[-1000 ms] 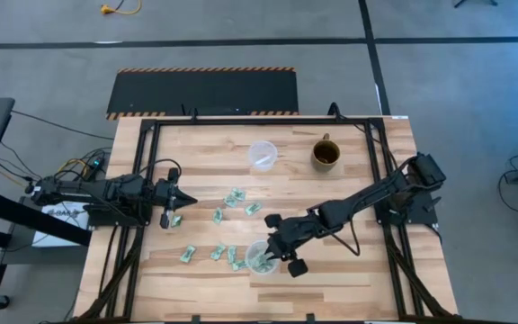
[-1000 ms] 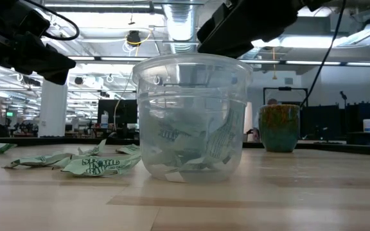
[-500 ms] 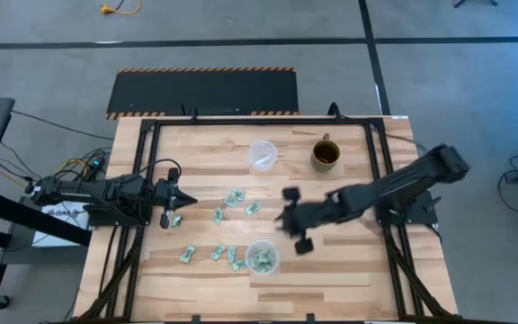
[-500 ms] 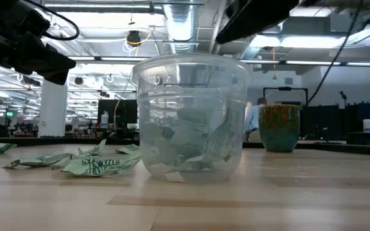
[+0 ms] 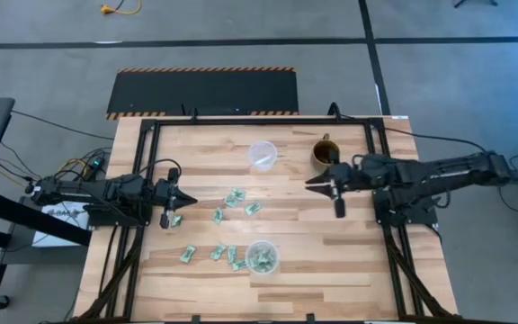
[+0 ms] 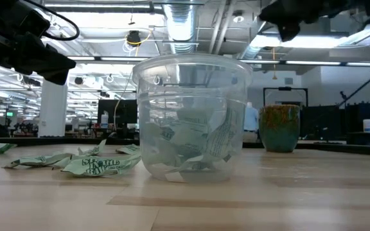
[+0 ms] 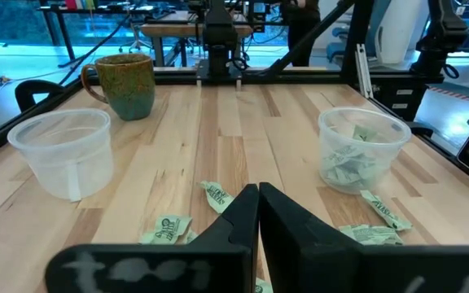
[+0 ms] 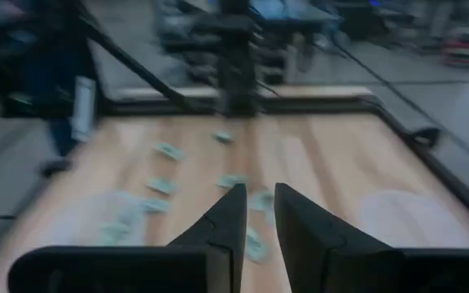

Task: Pick and place Stevia / Truvia into bins
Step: Put the stevia packet into the top transparent container

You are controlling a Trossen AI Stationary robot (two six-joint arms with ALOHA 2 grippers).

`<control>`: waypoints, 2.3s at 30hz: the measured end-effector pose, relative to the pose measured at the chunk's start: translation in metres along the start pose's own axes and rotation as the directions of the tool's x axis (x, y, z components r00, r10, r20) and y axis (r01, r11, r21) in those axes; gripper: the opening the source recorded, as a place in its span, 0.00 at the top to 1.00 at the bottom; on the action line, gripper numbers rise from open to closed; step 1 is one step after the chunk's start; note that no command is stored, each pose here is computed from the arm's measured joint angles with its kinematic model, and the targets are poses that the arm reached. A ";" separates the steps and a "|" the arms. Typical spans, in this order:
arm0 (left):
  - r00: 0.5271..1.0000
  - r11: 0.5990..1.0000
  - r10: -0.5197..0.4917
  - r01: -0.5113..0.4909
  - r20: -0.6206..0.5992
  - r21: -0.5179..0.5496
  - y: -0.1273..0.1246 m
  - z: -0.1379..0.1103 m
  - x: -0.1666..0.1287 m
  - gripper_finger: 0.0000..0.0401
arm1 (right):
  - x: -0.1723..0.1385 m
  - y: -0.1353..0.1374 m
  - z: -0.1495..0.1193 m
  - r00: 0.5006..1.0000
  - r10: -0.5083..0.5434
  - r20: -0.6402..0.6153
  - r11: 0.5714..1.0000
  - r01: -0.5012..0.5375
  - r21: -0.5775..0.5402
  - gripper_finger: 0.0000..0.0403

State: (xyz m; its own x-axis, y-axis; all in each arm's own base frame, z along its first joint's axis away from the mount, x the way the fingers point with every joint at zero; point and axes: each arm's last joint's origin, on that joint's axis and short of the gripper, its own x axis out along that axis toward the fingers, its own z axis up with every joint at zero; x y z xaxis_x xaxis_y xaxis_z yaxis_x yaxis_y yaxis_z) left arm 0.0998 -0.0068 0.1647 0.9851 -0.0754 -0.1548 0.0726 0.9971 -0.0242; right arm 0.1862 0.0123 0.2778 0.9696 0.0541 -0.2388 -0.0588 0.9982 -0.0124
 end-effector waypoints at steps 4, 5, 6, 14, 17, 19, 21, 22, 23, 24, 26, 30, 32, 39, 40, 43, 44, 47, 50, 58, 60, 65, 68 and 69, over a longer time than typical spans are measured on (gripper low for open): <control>1.000 1.000 0.000 0.000 0.000 0.000 0.000 0.000 0.000 1.00 | -0.015 0.002 -0.012 0.997 0.072 0.027 0.997 -0.072 -0.018 0.85; 1.000 1.000 0.000 0.000 0.000 0.000 0.000 0.000 0.000 1.00 | -0.018 0.001 -0.015 0.997 0.066 0.030 0.998 -0.065 -0.012 0.85; 1.000 1.000 0.000 0.000 0.000 0.000 0.000 0.000 0.000 1.00 | -0.021 0.001 -0.019 0.998 0.059 0.038 0.998 -0.059 -0.010 0.85; 1.000 1.000 0.000 0.000 0.000 0.000 0.000 0.000 0.000 1.00 | -0.040 -0.004 -0.047 0.996 0.018 0.087 0.999 -0.023 0.049 0.85; 1.000 1.000 0.000 0.000 0.000 0.000 0.000 0.000 0.000 1.00 | -0.048 -0.004 -0.049 0.993 0.005 0.121 1.000 -0.008 0.024 0.85; 1.000 1.000 0.000 0.000 0.000 0.000 0.000 0.000 0.000 1.00 | -0.055 -0.005 -0.047 0.986 -0.016 0.164 1.000 0.014 0.018 0.85; 1.000 1.000 0.000 0.000 0.000 0.000 0.000 0.000 0.000 1.00 | -0.061 -0.006 -0.046 0.979 -0.026 0.201 1.000 0.023 0.020 0.85; 1.000 1.000 0.000 0.000 0.000 0.000 0.000 0.000 0.000 1.00 | -0.063 -0.006 -0.046 0.976 -0.028 0.215 1.000 0.025 0.020 0.85; 1.000 1.000 0.000 0.000 0.000 0.000 0.000 0.000 0.000 1.00 | -0.066 -0.006 -0.045 0.974 -0.031 0.226 0.999 0.027 0.020 0.85; 1.000 1.000 0.000 0.000 0.000 0.000 0.000 0.000 0.000 1.00 | -0.067 -0.006 -0.045 0.972 -0.031 0.232 0.999 0.027 0.020 0.85; 1.000 1.000 0.000 0.000 0.000 0.000 0.000 0.000 0.000 1.00 | -0.070 -0.006 -0.045 0.969 -0.031 0.245 0.999 0.027 0.020 0.85; 1.000 1.000 0.000 0.000 0.000 0.000 0.000 0.000 0.000 1.00 | -0.071 -0.006 -0.044 0.967 -0.031 0.255 0.999 0.027 0.020 0.85; 1.000 1.000 0.000 0.000 0.000 0.000 0.000 0.000 0.000 1.00 | -0.071 -0.006 -0.044 0.967 -0.031 0.252 0.999 0.027 0.020 0.85; 1.000 1.000 0.000 0.000 0.000 0.000 0.000 0.000 0.000 1.00 | -0.071 -0.006 -0.044 0.967 -0.030 0.252 0.999 0.026 0.019 0.85; 1.000 1.000 0.000 0.000 0.000 0.000 0.000 0.000 0.000 1.00 | -0.071 -0.006 -0.044 0.967 -0.030 0.253 0.999 0.026 0.019 0.85; 1.000 0.998 0.003 -0.003 0.000 0.069 0.000 0.000 0.000 1.00 | -0.071 -0.006 -0.044 0.967 -0.030 0.252 0.999 0.026 0.019 0.85; 1.000 0.993 0.011 -0.011 0.000 0.119 0.000 0.000 0.000 1.00 | -0.071 -0.006 -0.044 0.967 -0.030 0.252 0.999 0.026 0.019 0.85; 1.000 0.977 0.018 -0.017 0.000 0.212 0.001 0.000 0.000 1.00 | -0.071 -0.006 -0.044 0.967 -0.030 0.252 0.999 0.026 0.019 0.85; 1.000 0.972 0.019 -0.018 0.000 0.236 0.001 0.000 0.000 1.00 | -0.071 -0.006 -0.044 0.967 -0.030 0.252 0.999 0.026 0.019 0.85; 0.999 0.997 -0.014 0.010 0.042 0.080 0.000 0.003 0.000 1.00 | -0.071 -0.006 -0.044 0.967 -0.030 0.252 0.999 0.026 0.019 0.85; 0.995 0.998 -0.031 0.037 0.098 -0.053 -0.001 0.008 0.000 1.00 | -0.071 -0.006 -0.044 0.967 -0.030 0.252 0.999 0.026 0.019 0.85; 0.973 0.976 -0.033 0.081 0.229 -0.201 -0.001 0.021 -0.002 1.00 | -0.071 -0.006 -0.044 0.967 -0.030 0.252 0.999 0.026 0.019 0.85; 0.956 0.972 -0.032 0.098 0.291 -0.215 -0.001 0.027 -0.004 1.00 | -0.071 -0.006 -0.044 0.967 -0.030 0.252 0.999 0.026 0.019 0.85; 0.949 0.976 -0.036 0.101 0.313 -0.195 -0.002 0.029 -0.004 1.00 | -0.071 -0.006 -0.044 0.967 -0.030 0.252 0.999 0.026 0.019 0.85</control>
State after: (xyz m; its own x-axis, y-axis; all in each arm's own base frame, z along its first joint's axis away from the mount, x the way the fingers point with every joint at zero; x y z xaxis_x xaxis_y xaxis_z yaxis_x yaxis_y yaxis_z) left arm 0.0999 -0.0076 0.1940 0.9811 -0.1031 0.1636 0.1398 0.9627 -0.2318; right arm 0.1071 0.0012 0.2517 0.9995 0.0294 0.0143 -0.0294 0.9996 0.0002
